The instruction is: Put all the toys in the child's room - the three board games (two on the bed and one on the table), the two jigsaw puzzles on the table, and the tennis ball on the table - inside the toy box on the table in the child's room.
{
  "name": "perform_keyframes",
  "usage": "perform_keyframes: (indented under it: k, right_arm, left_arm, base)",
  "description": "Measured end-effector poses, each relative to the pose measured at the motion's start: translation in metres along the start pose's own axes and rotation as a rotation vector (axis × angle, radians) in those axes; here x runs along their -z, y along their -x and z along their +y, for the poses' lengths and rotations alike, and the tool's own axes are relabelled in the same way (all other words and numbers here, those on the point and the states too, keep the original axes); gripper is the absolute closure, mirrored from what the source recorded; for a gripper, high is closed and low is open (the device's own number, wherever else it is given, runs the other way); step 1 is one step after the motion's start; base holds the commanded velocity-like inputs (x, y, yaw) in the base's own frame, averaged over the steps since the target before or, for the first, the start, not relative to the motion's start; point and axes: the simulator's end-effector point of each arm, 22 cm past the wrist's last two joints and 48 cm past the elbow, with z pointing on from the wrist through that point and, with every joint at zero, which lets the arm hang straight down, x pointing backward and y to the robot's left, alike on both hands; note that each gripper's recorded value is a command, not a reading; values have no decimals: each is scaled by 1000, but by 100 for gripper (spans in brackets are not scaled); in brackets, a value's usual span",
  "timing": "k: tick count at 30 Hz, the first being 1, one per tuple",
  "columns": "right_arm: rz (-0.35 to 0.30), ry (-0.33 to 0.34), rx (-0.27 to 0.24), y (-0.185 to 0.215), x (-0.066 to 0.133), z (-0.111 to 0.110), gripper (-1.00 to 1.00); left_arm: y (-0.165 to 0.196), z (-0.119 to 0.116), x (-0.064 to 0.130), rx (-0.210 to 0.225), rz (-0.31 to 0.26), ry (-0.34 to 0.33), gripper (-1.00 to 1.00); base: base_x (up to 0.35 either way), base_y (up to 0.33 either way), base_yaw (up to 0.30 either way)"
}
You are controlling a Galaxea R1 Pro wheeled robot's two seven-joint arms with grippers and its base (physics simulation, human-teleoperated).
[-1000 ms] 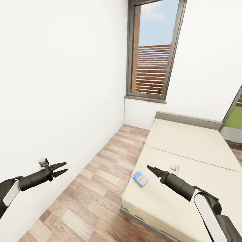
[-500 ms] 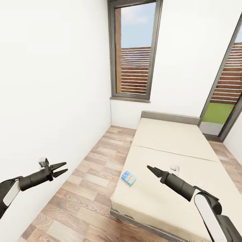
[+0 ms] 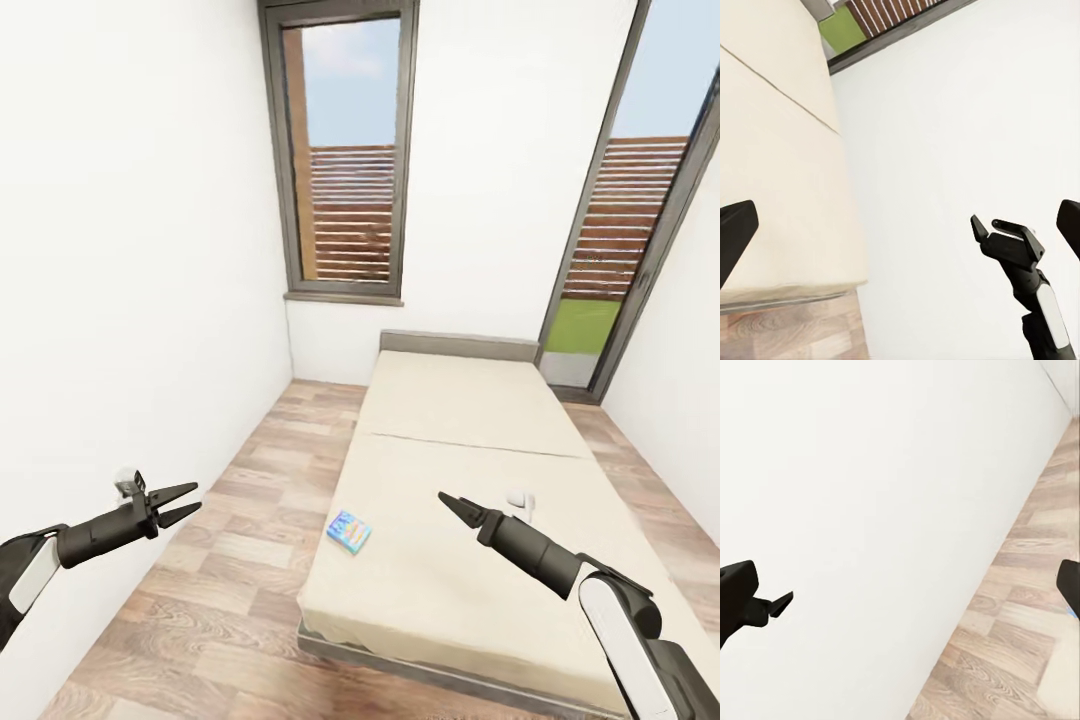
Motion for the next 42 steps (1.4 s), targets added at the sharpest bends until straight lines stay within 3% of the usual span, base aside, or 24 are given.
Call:
perform_keyframes:
  k: [12, 33, 42]
  right_arm:
    - [-4, 2, 5, 2, 1, 3, -100]
    - [-13, -3, 0, 5, 2, 0, -100]
    - [-16, -10, -7, 5, 3, -4, -100]
  left_arm:
    - [1, -4, 1, -6, -3, -3, -100]
    - [2, -3, 2, -5, -3, -1, -100]
    - [1, -2, 1, -4, -3, -1, -100]
  base:
    - [196, 0, -260]
    - [320, 0, -40]
    - [103, 6, -78]
